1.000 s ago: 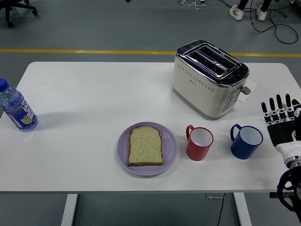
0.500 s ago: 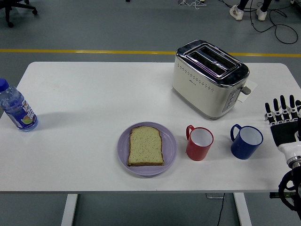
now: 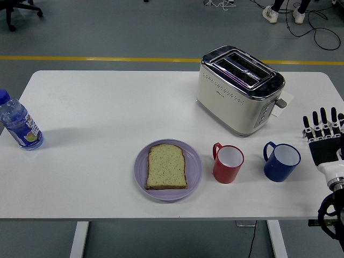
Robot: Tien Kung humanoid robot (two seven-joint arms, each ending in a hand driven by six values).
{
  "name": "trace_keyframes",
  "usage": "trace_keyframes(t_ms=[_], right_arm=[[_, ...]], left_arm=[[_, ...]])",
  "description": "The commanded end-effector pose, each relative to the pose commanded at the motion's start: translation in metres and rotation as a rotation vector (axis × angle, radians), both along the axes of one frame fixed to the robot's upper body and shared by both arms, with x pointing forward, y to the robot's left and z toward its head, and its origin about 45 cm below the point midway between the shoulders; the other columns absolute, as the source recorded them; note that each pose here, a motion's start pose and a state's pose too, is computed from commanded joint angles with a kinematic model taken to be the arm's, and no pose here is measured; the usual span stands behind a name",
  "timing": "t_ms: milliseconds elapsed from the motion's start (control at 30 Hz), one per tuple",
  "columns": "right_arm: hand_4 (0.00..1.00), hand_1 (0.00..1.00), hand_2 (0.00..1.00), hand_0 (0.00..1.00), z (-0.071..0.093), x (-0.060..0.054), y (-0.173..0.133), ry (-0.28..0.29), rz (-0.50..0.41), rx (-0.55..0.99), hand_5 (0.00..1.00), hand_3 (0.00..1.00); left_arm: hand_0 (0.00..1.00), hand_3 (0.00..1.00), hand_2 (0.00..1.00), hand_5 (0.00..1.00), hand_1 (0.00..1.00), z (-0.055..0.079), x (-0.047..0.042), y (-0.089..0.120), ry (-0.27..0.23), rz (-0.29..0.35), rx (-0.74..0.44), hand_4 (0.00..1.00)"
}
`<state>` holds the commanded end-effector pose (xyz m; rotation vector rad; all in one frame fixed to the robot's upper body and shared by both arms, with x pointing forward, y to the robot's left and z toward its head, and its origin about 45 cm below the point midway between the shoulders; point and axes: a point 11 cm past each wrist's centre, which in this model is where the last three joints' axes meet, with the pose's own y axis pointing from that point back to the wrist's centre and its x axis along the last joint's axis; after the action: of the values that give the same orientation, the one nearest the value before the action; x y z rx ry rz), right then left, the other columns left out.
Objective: Pick up the cup,pour liquid into bread,place the cup on the desk
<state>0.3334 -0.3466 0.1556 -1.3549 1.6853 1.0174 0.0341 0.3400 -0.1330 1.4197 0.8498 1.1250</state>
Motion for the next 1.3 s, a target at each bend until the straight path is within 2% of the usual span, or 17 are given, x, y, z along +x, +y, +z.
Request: trace_keyframes(t_ms=[367, 400, 600, 1300], right_arm=[[0.559, 0.602, 0.650, 0.672, -0.0004, -0.0003, -0.0003, 0.004, 0.008, -0.005, 0.363, 0.624], [0.558, 0.597, 0.646, 0.670, -0.0003, -0.0003, -0.0003, 0.004, 0.011, -0.008, 0.314, 0.623], [0.556, 0.595, 0.647, 0.669, -0.0001, 0.0001, -0.0007, 0.004, 0.019, -0.014, 0.299, 0.621], [0.556, 0.588, 0.644, 0.663, -0.0063, -0.0033, -0.0009, 0.020, 0.021, -0.001, 0.305, 0.620]], left_arm=[[0.635, 0.560, 0.660, 0.846, 0.646, 0.0000, 0.0003, 0.0001, -0.001, -0.001, 0.000, 0.327], [0.636, 0.560, 0.660, 0.845, 0.646, 0.0001, 0.0003, 0.0001, -0.001, -0.001, 0.001, 0.327], [0.636, 0.559, 0.660, 0.845, 0.647, 0.0001, 0.0008, -0.0001, -0.001, -0.001, 0.000, 0.327], [0.637, 0.559, 0.660, 0.838, 0.648, -0.0005, -0.0032, -0.0009, 0.006, -0.002, -0.001, 0.325]])
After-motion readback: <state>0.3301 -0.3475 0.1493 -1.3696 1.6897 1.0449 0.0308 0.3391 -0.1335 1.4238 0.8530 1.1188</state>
